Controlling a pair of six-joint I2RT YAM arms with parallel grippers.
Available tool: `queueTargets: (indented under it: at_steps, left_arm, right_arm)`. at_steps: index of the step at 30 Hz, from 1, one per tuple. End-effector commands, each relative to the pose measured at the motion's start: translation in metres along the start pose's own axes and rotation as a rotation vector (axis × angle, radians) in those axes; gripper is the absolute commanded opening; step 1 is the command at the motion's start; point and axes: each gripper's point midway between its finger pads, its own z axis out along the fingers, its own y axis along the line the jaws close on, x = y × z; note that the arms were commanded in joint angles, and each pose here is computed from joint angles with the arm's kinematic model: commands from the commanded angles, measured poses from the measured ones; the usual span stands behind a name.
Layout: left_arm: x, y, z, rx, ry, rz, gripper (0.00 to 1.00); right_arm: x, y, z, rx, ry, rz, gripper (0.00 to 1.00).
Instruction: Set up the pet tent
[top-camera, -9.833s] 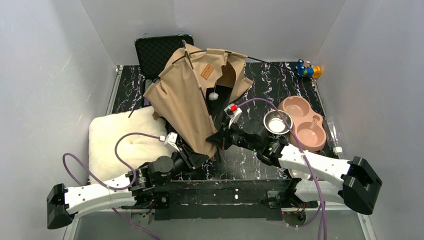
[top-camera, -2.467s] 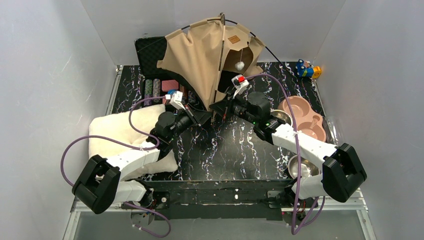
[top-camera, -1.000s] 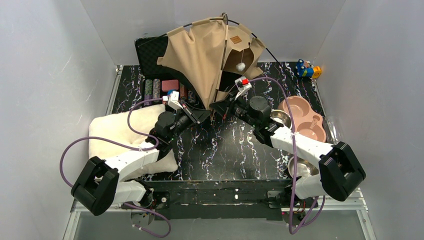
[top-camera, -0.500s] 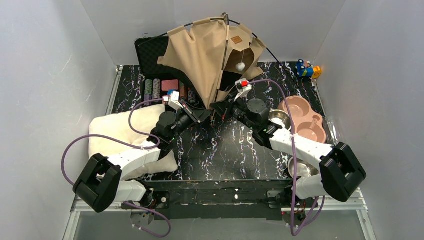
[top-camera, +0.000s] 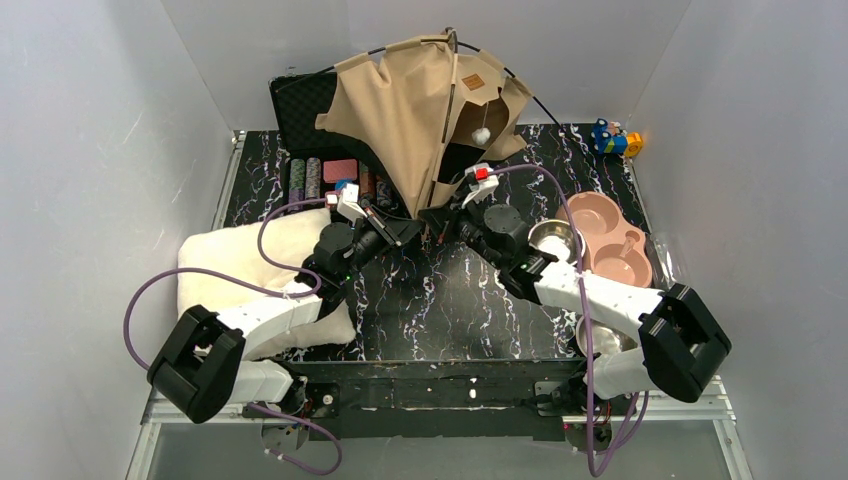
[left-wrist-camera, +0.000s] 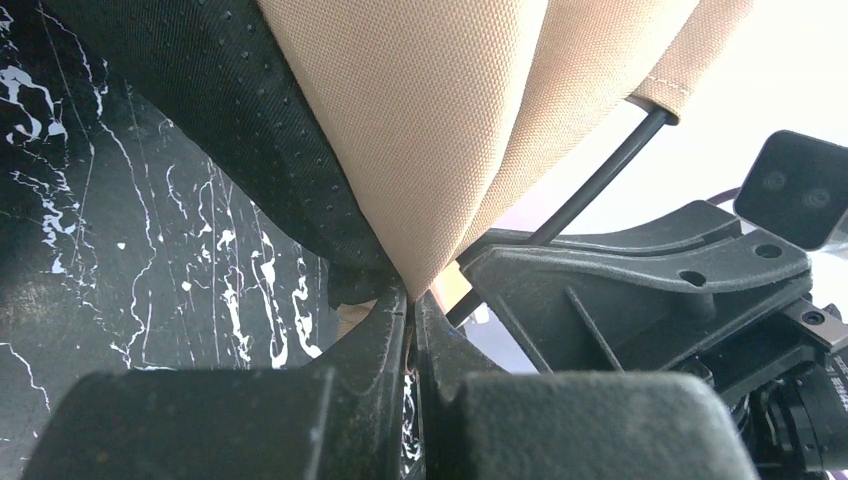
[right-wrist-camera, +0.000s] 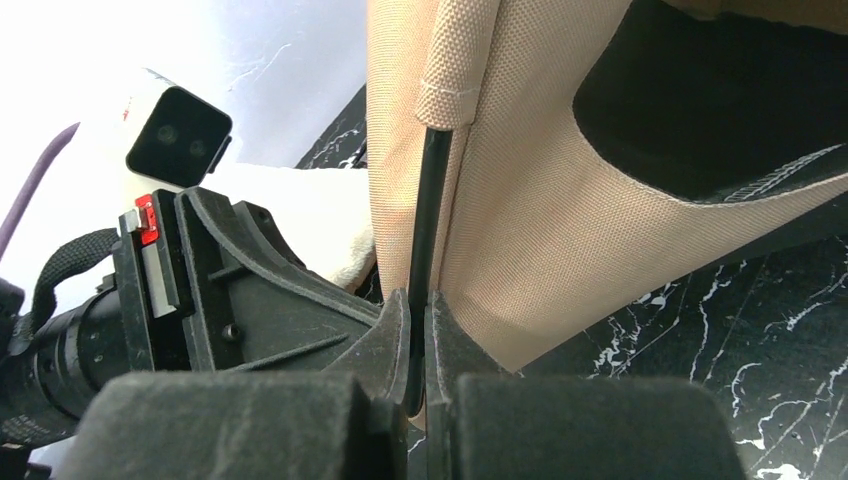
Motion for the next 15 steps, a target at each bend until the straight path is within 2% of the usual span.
queueTargets:
  at_steps: [1, 8, 15]
  left_arm:
    - [0.02, -0.013, -0.005, 0.044, 0.083, -0.003, 0.0]
    - [0.016, -0.022, -0.007, 0.063, 0.076, -0.008, 0.0]
    - [0.009, -0.037, -0.013, 0.087, 0.061, -0.042, 0.0]
  right_arm:
    - [-0.05, -0.006, 0.01, 0.104, -0.187, -0.034, 0.01]
    - [-0.032, -0.016, 0.005, 0.155, -0.18, -0.093, 0.01]
    - [-0.03, -0.018, -0.006, 0.187, -0.251, -0.171, 0.01]
